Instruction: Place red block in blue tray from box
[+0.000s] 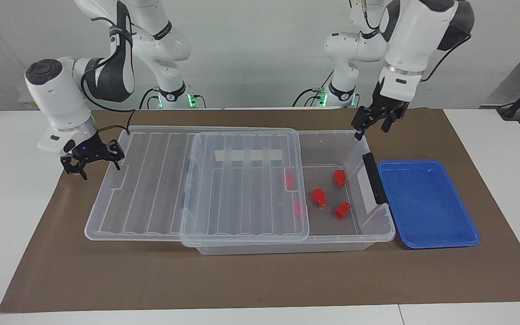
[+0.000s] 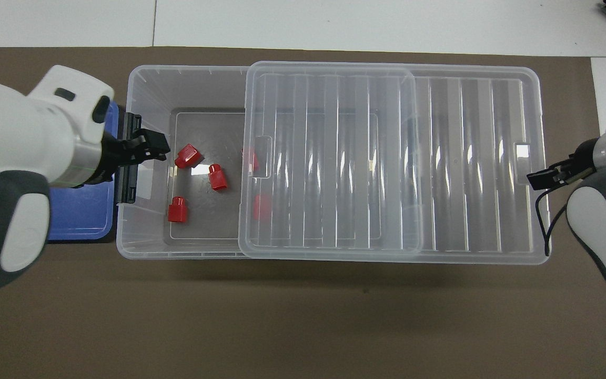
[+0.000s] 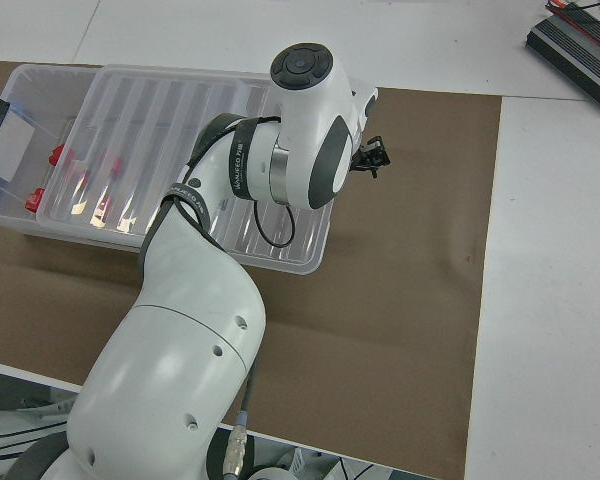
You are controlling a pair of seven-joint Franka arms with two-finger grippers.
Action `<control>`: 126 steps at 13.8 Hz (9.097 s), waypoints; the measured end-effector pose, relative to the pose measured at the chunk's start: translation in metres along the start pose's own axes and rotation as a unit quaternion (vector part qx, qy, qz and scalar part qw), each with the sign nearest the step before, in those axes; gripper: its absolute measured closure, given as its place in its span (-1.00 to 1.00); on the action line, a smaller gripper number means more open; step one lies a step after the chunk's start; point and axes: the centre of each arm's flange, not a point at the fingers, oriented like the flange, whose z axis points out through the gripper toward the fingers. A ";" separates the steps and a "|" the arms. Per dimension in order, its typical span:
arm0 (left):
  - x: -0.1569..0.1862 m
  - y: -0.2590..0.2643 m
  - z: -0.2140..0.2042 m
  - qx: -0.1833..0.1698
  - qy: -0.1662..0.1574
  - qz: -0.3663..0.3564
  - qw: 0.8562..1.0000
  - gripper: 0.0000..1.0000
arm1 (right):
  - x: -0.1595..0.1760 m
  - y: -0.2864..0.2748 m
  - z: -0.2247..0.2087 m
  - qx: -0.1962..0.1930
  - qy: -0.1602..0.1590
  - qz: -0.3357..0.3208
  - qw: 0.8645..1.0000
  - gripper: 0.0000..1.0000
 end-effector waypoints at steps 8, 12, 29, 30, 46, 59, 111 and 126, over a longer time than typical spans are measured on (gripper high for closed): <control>0.001 0.043 0.144 0.013 0.008 0.028 0.999 -1.00 | 0.021 -0.069 -0.064 0.006 -0.001 0.164 0.987 -0.96; -0.024 0.041 0.214 0.024 0.005 0.053 0.998 -1.00 | 0.040 -0.108 -0.106 0.008 -0.004 0.258 0.966 -0.97; -0.027 0.044 0.249 0.021 0.016 0.078 0.997 -0.07 | 0.040 -0.095 -0.168 0.020 -0.032 0.320 0.947 -1.00; -0.027 0.044 0.249 0.021 0.017 0.079 0.997 0.17 | 0.040 -0.095 -0.168 0.021 -0.032 0.320 0.947 -1.00; 0.044 -0.024 0.018 0.070 -0.077 0.095 0.990 0.31 | 0.040 -0.096 -0.168 0.023 -0.032 0.319 0.947 -1.00; 0.119 -0.252 0.070 0.040 -0.039 0.210 0.976 0.31 | 0.040 -0.096 -0.168 0.023 -0.032 0.319 0.947 -1.00; 0.083 -0.183 -0.064 0.024 -0.034 0.174 0.984 -1.00 | 0.040 -0.096 -0.168 0.023 -0.032 0.319 0.947 -1.00; 0.084 -0.189 -0.065 0.025 -0.034 0.167 0.985 -1.00 | 0.040 -0.096 -0.168 0.023 -0.032 0.319 0.947 -1.00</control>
